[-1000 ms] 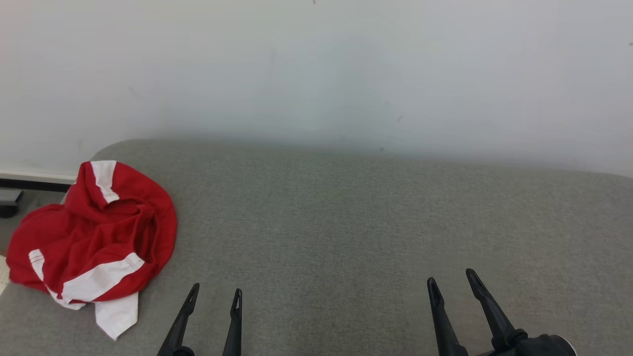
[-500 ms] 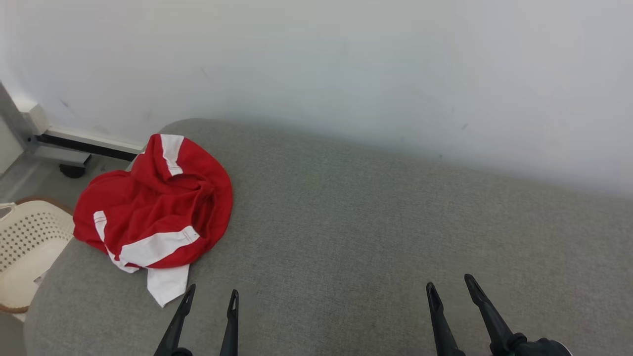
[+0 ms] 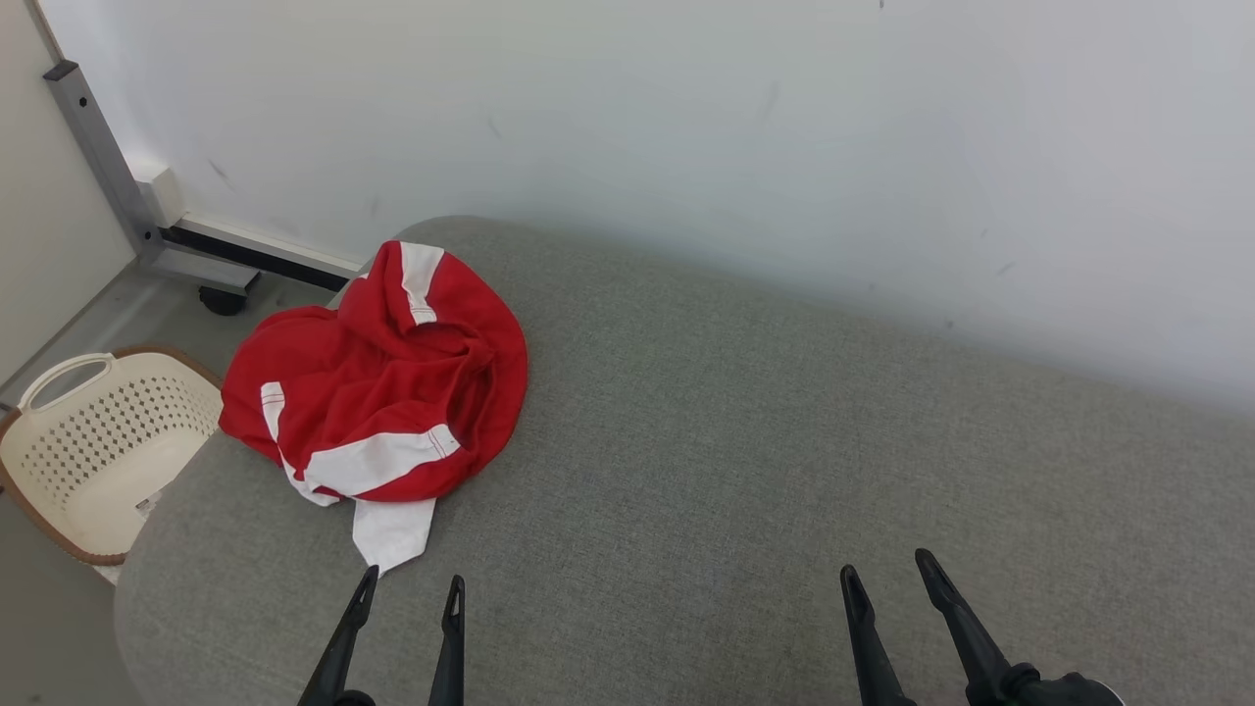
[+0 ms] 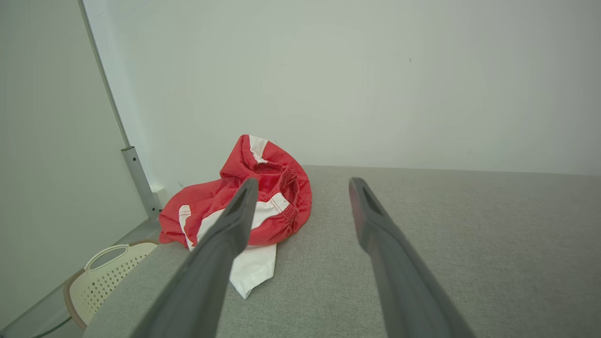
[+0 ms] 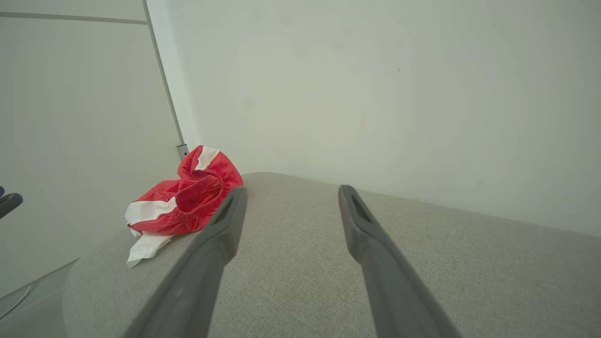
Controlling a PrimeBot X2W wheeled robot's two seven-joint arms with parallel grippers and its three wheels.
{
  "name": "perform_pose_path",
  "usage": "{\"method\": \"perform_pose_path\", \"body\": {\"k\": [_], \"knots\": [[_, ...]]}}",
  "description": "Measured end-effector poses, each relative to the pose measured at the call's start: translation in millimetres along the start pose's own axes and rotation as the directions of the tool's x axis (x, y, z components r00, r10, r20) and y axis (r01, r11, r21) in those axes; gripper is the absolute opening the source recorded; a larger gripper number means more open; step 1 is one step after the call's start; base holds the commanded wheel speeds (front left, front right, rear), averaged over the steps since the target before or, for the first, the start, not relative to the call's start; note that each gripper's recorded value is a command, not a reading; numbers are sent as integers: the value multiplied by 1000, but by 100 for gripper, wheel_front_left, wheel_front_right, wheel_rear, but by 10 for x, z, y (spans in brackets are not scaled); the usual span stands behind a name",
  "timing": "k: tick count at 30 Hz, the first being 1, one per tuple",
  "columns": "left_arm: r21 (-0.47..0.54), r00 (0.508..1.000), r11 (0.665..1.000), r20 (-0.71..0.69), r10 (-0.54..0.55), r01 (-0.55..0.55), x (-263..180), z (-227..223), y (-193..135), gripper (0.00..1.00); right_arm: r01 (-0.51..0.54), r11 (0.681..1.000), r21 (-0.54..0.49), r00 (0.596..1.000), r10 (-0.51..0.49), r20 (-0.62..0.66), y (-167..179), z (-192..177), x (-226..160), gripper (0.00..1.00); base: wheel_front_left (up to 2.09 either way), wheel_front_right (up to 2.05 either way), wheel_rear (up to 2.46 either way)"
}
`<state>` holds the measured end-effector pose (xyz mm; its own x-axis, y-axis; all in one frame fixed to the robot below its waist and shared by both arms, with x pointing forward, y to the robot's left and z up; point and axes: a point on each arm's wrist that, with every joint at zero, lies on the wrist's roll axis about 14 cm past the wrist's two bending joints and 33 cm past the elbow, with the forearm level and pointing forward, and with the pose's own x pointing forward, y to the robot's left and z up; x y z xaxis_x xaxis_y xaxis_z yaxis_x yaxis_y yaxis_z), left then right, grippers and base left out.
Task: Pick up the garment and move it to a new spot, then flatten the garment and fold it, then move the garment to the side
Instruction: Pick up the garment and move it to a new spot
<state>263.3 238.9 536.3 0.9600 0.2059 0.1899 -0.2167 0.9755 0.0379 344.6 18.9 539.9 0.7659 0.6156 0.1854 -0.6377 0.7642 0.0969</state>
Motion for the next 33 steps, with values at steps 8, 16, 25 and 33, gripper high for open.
{"method": "perform_pose_path", "body": {"k": [8,16,25,33], "knots": [[9,1000,1000,-16,14,-14,-12,-42,35,100,-10,1000,10,1000,10,-15,23,-58,18,100,0,0,0],[35,1000,999,-20,-5,6,233,-51,31,100,0,1000,1,999,0,-47,-51,-182,35,100,0,0,0],[60,1000,998,-28,5,-3,952,-75,200,100,-1,1000,-10,997,0,-77,-283,-367,197,100,0,0,0],[98,993,994,-114,-37,49,1614,-298,304,100,22,1000,-14,991,-24,-129,-557,-616,231,100,0,0,0]]}}
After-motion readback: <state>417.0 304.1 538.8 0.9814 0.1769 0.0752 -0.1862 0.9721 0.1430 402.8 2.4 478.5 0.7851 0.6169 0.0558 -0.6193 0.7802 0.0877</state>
